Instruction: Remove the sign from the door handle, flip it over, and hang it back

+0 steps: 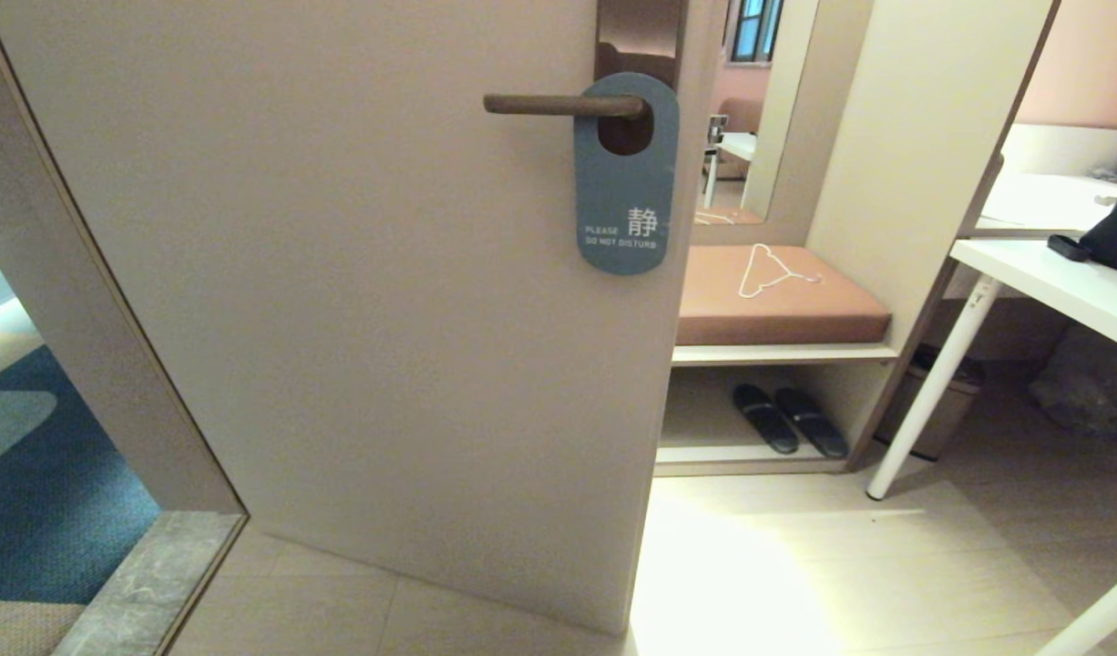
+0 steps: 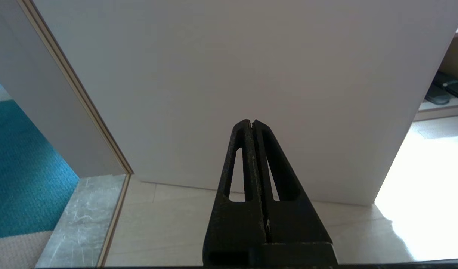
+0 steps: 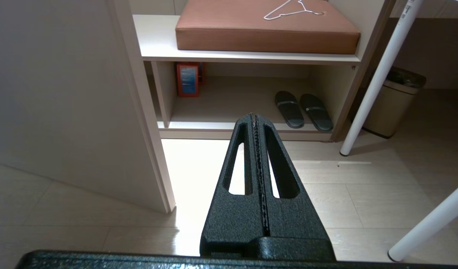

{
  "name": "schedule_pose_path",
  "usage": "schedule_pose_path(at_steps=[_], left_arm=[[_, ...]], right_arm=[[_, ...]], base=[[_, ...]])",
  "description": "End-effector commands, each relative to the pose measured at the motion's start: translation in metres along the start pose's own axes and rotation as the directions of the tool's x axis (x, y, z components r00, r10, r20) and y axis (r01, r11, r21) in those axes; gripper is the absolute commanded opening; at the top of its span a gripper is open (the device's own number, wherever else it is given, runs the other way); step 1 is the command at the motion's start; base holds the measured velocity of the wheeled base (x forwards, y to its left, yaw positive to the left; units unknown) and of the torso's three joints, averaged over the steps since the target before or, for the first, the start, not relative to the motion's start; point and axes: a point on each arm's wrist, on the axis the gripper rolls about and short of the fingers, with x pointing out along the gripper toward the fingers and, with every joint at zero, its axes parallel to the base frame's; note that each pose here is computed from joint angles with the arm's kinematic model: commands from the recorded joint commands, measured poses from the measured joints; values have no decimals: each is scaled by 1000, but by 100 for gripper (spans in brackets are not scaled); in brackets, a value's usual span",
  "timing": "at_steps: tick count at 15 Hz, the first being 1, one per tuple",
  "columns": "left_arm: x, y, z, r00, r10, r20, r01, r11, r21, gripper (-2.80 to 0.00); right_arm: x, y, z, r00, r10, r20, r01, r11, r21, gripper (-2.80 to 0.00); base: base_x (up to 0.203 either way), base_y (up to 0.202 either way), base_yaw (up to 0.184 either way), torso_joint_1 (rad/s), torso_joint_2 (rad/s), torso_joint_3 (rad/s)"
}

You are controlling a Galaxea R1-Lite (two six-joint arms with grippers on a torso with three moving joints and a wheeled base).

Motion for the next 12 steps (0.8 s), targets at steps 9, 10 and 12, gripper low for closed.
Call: schedule_pose_path(at_steps=[9,10,12], left_arm=[[-1,0,0,1000,9,15,-8,999,-50,-280],[-1,0,0,1000,9,15,-8,999,-50,-280],[-1,0,0,1000,9,15,-8,999,-50,-280]], right_arm=[[0,0,0,1000,0,1,0,1000,0,-280],[0,0,0,1000,0,-1,0,1000,0,-280],[0,0,0,1000,0,-1,0,1000,0,-280]], base=[[0,0,0,0,0,0],[0,0,0,0,0,0],[0,0,0,0,0,0]])
